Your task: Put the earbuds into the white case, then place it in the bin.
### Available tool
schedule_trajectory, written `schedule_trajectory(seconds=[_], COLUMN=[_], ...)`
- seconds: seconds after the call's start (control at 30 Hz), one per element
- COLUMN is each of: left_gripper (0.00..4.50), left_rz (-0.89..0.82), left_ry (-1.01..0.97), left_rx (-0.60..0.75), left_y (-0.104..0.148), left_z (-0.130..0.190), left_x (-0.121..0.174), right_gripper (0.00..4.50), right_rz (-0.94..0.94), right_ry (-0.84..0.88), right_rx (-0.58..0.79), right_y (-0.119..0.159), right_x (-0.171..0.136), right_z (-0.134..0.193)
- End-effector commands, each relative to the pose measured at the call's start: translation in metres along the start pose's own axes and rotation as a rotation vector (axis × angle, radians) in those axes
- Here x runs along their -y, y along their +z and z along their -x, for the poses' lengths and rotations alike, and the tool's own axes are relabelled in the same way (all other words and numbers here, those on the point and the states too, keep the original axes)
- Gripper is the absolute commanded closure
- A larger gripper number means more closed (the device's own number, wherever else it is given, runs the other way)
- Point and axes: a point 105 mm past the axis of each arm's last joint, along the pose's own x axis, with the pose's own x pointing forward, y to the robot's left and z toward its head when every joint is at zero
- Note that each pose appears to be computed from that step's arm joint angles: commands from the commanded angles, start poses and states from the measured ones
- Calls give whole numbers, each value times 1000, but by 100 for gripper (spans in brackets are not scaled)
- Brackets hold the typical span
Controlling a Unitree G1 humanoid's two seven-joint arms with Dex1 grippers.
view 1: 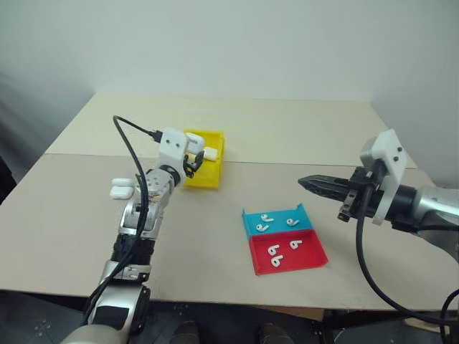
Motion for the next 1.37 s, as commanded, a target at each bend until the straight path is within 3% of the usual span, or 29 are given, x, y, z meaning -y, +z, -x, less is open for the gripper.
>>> schedule_trajectory(seconds=[0.03,0.1,0.23,0.27,0.4,0.47,0.6,0.8,0.93,1.13,1.37], left_gripper=[54,6,6,6,6,6,6,6,6,6,6], left_rz=[-9,-18,-8,35,233,206,100,-33,-116,-134,-163], left_ry=[-21,-21,-29,-45,-226,-358,-568,-768,-822,-851,-831], left_rx=[29,58,124,196,333,363,311,169,92,22,25], left_y=[13,18,32,44,64,66,50,20,14,23,27], left_z=[0,0,2,6,28,48,86,146,177,205,212], left_x=[-5,-4,0,2,5,11,18,-1,-19,-42,-42], right_gripper=[450,450,450,450,450,450,450,450,450,450,450], right_rz=[38,40,46,55,90,121,186,294,380,451,447], right_ry=[-16,-18,-16,-18,-12,-1,92,122,149,165,167], right_rx=[10,2,-13,-22,-72,-117,-207,-319,-388,-461,-439], right_y=[7,6,4,3,-6,-14,-30,-43,-49,-59,-61], right_x=[-2,-2,-2,-2,-2,-2,-5,7,14,21,22], right_z=[5,4,2,2,6,13,37,75,101,131,124])
